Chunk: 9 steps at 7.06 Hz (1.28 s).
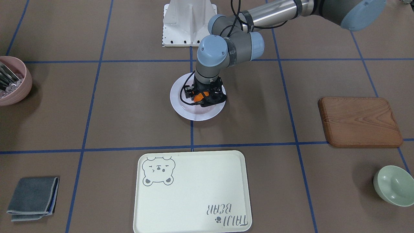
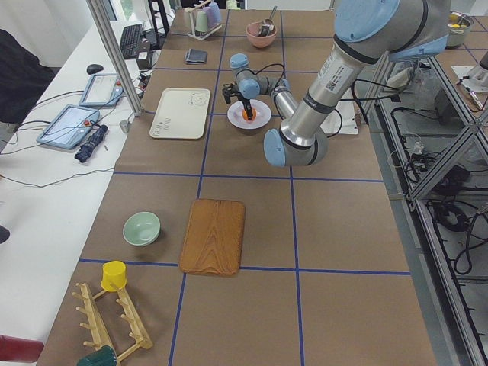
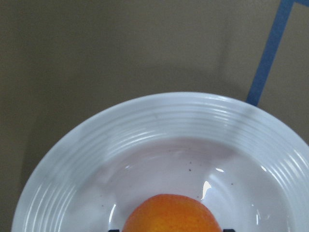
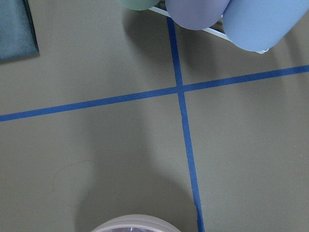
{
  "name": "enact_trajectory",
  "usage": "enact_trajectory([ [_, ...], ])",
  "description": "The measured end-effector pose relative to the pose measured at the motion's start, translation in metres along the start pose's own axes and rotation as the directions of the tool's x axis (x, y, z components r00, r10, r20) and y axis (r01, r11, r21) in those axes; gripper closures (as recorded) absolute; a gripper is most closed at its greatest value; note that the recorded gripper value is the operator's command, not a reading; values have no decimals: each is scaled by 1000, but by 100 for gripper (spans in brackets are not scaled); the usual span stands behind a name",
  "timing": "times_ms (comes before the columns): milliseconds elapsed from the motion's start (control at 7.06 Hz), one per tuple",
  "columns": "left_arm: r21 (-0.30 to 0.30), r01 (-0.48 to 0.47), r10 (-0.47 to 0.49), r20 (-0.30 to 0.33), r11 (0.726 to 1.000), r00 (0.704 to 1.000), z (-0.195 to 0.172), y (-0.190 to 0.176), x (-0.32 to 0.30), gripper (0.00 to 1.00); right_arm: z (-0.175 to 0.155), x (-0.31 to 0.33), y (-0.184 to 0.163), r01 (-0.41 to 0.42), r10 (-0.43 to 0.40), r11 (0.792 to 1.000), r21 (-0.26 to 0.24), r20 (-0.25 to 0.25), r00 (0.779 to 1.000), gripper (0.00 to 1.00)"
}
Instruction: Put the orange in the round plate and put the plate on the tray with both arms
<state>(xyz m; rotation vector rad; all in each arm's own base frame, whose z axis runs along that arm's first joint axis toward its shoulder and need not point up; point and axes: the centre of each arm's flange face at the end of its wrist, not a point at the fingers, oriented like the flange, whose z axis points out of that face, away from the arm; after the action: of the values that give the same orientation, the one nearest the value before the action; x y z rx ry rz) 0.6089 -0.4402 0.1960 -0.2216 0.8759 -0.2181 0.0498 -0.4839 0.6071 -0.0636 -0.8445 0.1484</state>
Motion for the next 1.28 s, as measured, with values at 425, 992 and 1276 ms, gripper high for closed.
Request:
enact_trajectory([
  [425,72,-7,11,-50,997,999,-37,-10,-15,1,-16,-59,-12,97,-98,995,32,30,995,0],
  [992,246,-81,85,-5,966,996,-112,-132,-145,1,11,-349,-10,60,-62,998,19,151,987,0],
  [1276,319,-57,50,31,946,998,-135,-174,-198,1,59,-437,31,8,-27,997,72,264,964,0],
])
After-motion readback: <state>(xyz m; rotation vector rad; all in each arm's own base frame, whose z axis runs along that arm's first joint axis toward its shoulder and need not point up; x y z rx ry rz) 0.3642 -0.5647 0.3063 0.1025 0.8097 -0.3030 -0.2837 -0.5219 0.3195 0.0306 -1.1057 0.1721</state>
